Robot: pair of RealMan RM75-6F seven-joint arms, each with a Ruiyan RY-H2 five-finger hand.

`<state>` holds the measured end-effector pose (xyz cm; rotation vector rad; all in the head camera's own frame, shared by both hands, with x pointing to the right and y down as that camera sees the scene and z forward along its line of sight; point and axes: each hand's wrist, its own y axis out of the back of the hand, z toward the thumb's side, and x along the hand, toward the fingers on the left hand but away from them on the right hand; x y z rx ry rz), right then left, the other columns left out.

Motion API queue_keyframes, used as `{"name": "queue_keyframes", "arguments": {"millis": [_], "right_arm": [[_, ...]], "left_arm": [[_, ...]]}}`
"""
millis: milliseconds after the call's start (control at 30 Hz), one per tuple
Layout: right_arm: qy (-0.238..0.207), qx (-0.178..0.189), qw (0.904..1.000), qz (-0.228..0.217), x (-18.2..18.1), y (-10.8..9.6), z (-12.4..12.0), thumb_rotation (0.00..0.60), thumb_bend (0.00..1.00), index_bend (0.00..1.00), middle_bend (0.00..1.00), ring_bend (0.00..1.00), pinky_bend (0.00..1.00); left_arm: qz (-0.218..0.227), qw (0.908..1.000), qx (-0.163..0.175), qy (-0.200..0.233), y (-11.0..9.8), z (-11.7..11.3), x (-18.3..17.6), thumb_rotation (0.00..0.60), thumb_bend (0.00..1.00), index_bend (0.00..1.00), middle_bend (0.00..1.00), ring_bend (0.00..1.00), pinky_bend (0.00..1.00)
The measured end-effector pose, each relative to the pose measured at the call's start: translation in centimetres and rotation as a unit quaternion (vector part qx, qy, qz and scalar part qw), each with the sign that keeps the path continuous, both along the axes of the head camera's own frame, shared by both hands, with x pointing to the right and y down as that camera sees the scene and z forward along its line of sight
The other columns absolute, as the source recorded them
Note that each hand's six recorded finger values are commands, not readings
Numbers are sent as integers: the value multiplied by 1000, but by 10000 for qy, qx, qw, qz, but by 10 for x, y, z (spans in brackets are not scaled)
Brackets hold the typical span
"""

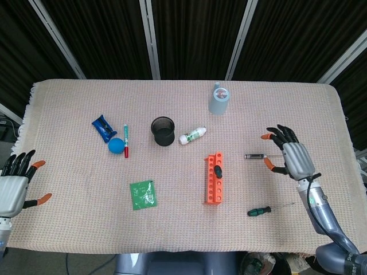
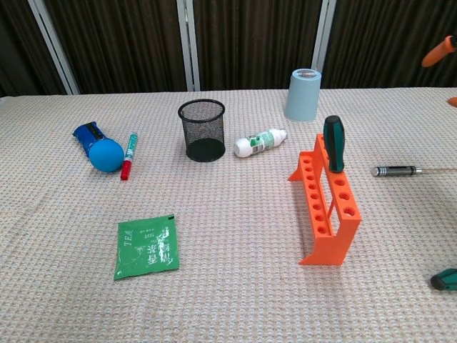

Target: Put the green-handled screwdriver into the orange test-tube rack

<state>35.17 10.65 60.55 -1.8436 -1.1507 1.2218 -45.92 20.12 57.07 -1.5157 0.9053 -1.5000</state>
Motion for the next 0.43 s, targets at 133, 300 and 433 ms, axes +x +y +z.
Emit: {"name": "queue_keyframes", "arguments": {"millis": [133,300,433], "right_arm": [[902,476,9947,135,31,20,-5,600,316,211,88,0,0],[1325,371,9903,174,48,50,-2,600,294,114,4,0,0],[1478,300,9882,261,55,70,-5,600,288,109,0,0,0]], "left_arm": [[-17,10000,49,64,4,-1,4,495,14,201,0,0,0],[-3,9999,23,121,11,-2,7,494,15,190,0,0,0],[21,9999,1,159,18,-4,10,499,15,186,0,0,0]]}}
